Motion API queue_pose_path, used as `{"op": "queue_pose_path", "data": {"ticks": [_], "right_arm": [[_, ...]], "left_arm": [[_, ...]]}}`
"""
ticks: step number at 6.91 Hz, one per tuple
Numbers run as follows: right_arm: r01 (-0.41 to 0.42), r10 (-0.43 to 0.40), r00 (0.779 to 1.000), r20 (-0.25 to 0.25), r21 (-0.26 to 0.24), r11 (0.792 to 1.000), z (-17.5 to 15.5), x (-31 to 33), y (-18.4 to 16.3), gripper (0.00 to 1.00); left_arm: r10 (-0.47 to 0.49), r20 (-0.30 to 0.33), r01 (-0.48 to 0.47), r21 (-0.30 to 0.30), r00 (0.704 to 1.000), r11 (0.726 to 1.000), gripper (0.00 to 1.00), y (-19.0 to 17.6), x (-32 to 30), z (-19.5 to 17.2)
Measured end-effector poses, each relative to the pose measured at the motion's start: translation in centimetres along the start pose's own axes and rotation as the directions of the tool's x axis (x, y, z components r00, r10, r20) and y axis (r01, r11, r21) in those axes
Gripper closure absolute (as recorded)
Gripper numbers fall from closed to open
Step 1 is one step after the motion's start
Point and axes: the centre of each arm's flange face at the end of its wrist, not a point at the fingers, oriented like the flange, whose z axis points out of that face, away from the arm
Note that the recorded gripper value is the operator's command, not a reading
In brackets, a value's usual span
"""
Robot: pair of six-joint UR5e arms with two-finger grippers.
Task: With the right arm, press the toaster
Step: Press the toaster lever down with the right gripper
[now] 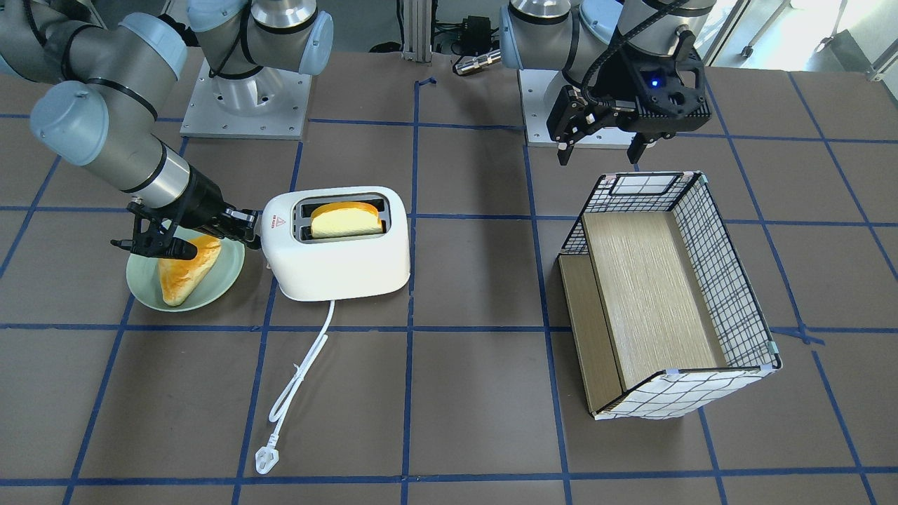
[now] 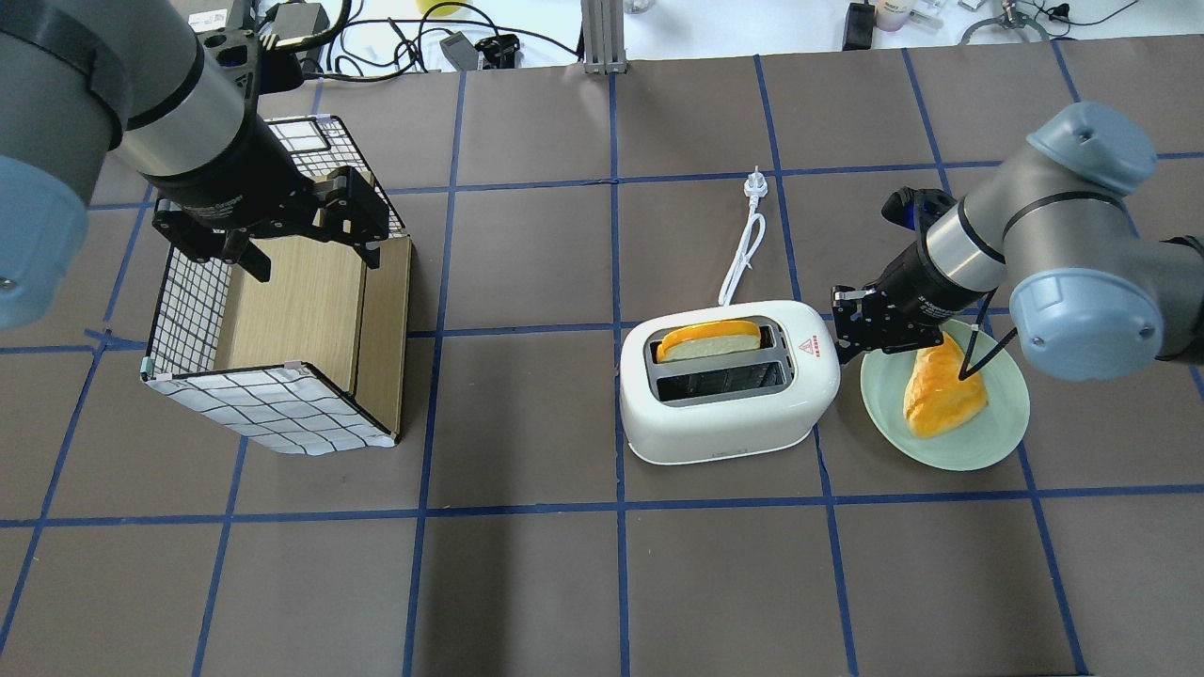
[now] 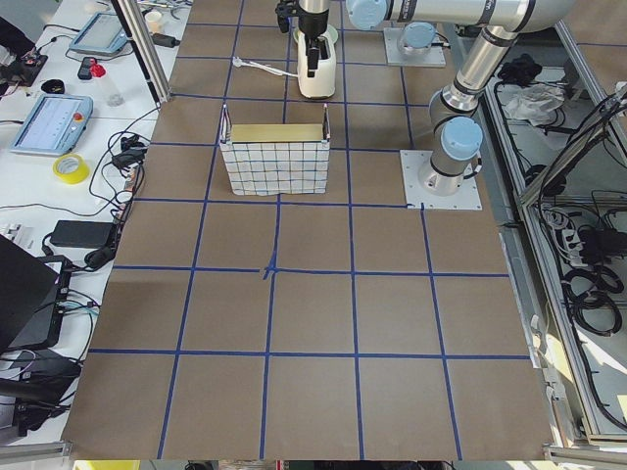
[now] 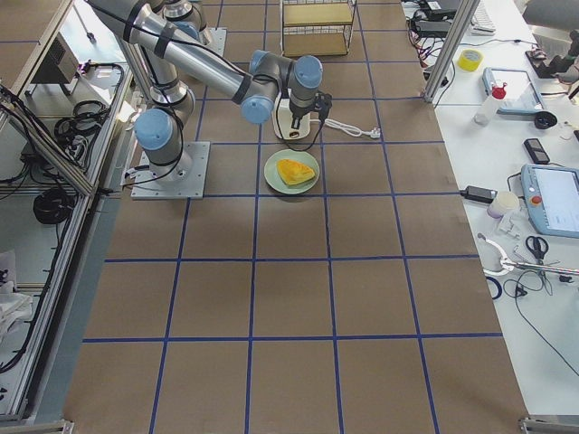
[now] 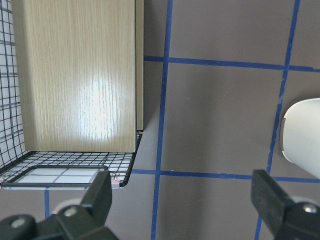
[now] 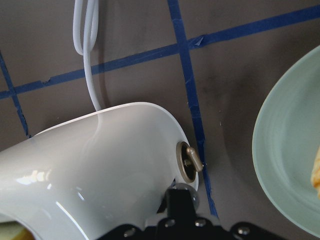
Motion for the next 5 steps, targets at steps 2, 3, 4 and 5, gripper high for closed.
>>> {"op": "queue_pose_path", "data": {"ticks": [2, 3, 4, 5], "right_arm": [[0.001, -0.001, 1.0, 0.0, 0.0, 1.0, 0.27, 0.09, -0.23, 1.0], [0.001, -0.001, 1.0, 0.0, -0.001, 1.0, 0.38, 0.12, -0.29, 1.0], [0.0, 0.0, 1.0, 0.0, -0.003, 1.0, 0.49, 0.14, -0.34, 1.0], [0.0, 0.0, 1.0, 0.0, -0.003, 1.0, 0.47, 0.14, -0.38, 1.0]], "left_arm": [[0.0, 0.0, 0.0, 0.0, 1.0, 1.0, 0.0, 0.0, 0.0, 0.0], [0.0, 0.0, 0.0, 0.001, 1.0, 1.0, 0.0, -0.01, 0.0, -0.03], [0.0, -0.001, 0.0, 0.001, 1.0, 1.0, 0.0, -0.01, 0.01, -0.04], [0.0, 0.0, 0.0, 0.001, 1.0, 1.0, 0.0, -0.01, 0.01, -0.03]]}}
